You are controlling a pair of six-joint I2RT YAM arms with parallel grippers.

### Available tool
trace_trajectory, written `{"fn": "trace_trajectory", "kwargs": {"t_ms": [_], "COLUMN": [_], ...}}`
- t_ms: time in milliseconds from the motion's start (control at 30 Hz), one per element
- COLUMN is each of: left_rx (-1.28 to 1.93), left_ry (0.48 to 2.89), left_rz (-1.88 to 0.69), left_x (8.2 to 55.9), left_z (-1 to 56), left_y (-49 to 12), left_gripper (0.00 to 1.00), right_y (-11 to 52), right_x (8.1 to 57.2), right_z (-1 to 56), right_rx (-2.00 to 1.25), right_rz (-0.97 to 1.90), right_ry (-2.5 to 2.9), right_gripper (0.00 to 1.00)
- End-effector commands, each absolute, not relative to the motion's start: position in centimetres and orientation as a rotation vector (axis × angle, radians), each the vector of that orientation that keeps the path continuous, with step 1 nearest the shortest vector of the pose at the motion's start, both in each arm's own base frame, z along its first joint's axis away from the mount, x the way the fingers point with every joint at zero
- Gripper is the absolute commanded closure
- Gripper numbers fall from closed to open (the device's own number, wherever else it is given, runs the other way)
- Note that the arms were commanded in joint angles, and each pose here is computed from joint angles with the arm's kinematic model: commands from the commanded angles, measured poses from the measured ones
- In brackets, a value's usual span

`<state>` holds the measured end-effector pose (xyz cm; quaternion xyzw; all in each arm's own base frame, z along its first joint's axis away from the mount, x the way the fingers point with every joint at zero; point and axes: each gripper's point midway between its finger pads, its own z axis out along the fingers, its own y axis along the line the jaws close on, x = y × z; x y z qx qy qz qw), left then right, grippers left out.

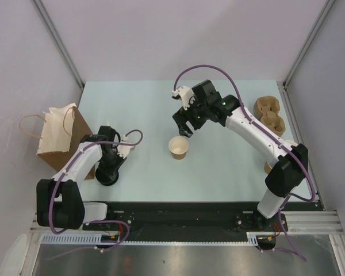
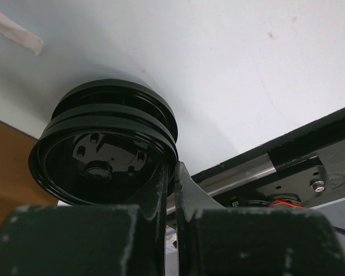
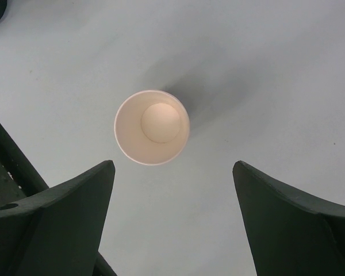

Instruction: Pack the takeout coffee

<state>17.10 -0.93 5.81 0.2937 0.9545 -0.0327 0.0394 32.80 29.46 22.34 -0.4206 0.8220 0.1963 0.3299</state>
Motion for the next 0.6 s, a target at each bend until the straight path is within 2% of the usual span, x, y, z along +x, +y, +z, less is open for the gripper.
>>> {"fn": "trace_trajectory", "kwargs": {"t_ms": [0, 567], "left_rx": [0.884, 0.865], "left_ry": [2.880, 2.886], "left_rz": [-0.050, -0.070], "left_x": [17.9, 18.3], "left_z": [7.5, 6.0], "left_y": [-0.7, -1.0], "left_gripper": [1.00, 1.00], "right_y": [29.6, 29.5], "right_x": [32.8, 32.4], "right_z": [23.9, 23.6], "right_rx": [-1.083, -1.091], "right_rz": [0.538, 0.548], "right_ry": [2.118, 2.121], "right_gripper": [0.11, 0.11]}}
